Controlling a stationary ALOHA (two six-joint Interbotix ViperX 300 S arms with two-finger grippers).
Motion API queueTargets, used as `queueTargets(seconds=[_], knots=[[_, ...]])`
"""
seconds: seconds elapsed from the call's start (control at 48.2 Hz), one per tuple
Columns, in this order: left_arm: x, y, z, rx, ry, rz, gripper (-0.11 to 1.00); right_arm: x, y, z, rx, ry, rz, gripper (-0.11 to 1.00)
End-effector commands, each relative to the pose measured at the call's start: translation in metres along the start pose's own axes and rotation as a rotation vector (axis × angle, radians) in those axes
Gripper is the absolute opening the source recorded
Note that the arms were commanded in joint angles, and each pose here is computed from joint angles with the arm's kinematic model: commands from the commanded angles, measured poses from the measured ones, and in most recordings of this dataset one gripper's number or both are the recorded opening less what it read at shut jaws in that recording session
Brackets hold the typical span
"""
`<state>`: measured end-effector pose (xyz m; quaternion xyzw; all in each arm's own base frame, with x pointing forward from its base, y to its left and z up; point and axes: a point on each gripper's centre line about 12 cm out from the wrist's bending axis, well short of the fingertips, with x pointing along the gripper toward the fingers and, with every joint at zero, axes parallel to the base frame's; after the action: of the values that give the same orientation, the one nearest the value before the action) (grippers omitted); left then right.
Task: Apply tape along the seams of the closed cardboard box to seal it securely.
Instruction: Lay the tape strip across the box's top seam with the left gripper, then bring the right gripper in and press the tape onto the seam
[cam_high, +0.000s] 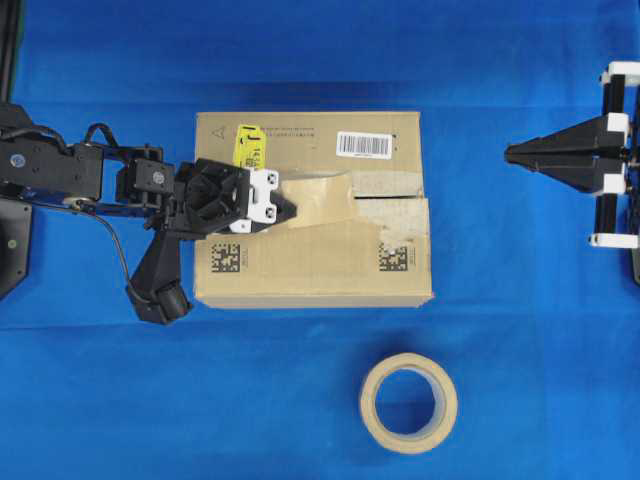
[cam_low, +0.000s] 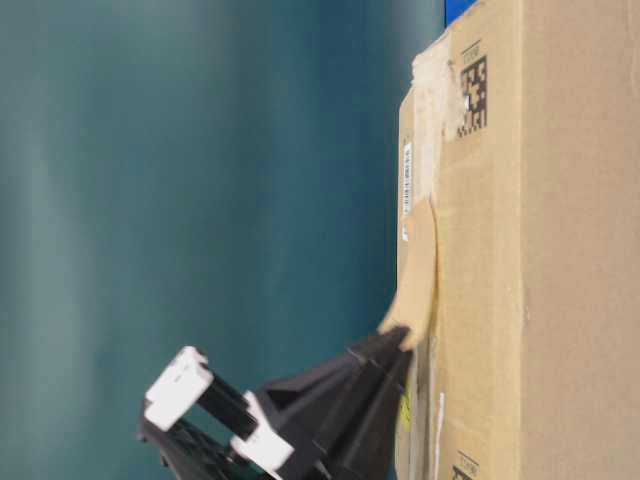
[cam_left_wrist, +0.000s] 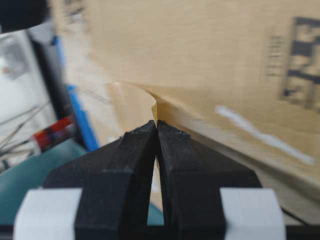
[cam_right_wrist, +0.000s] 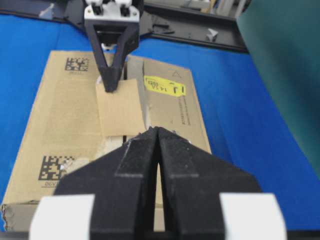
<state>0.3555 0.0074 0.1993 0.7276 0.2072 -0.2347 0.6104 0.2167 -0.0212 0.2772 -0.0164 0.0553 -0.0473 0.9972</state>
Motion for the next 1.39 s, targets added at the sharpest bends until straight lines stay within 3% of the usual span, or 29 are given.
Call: queueTargets(seconds=[0.0, 0.145, 0.498, 0.81, 0.872, 1.038, 1.08, 1.225, 1.37], knots=[[-0.003, 0.007, -0.004, -0.002, 0.005, -0.004, 0.02, 0.003, -0.001, 0.009, 0.0, -0.032, -0.004, 0.0], [-0.003, 0.003, -0.006, -0.006, 0.005, -0.032, 0.02, 0.005, -0.001, 0.009, 0.015, -0.038, -0.003, 0.0], [-0.004, 0.004, -0.007, -0.003, 0.006, -0.032, 0.02, 0.024, -0.001, 0.004, 0.032, -0.034, -0.004, 0.0], [-0.003, 0.003, -0.008, -0.008, 0.008, -0.034, 0.02, 0.069, -0.001, 0.004, 0.079, -0.009, -0.002, 0.01], [-0.003, 0.003, -0.008, -0.01, 0.009, -0.034, 0.02, 0.081, -0.001, 0.003, 0.089, 0.011, -0.003, 0.12], [-0.003, 0.004, -0.008, -0.01, 0.009, -0.033, 0.02, 0.114, 0.001, -0.001, 0.088, 0.051, 0.0, 0.6], [-0.003, 0.004, -0.008, -0.01, 0.009, -0.033, 0.02, 0.122, 0.001, -0.001, 0.087, 0.06, 0.001, 0.61], [-0.003, 0.004, -0.008, -0.011, 0.009, -0.033, 0.02, 0.144, 0.002, -0.001, 0.077, 0.08, 0.007, 0.49], [-0.003, 0.003, -0.008, -0.012, 0.007, -0.034, 0.02, 0.157, 0.003, -0.003, 0.069, 0.101, 0.009, 0.49]])
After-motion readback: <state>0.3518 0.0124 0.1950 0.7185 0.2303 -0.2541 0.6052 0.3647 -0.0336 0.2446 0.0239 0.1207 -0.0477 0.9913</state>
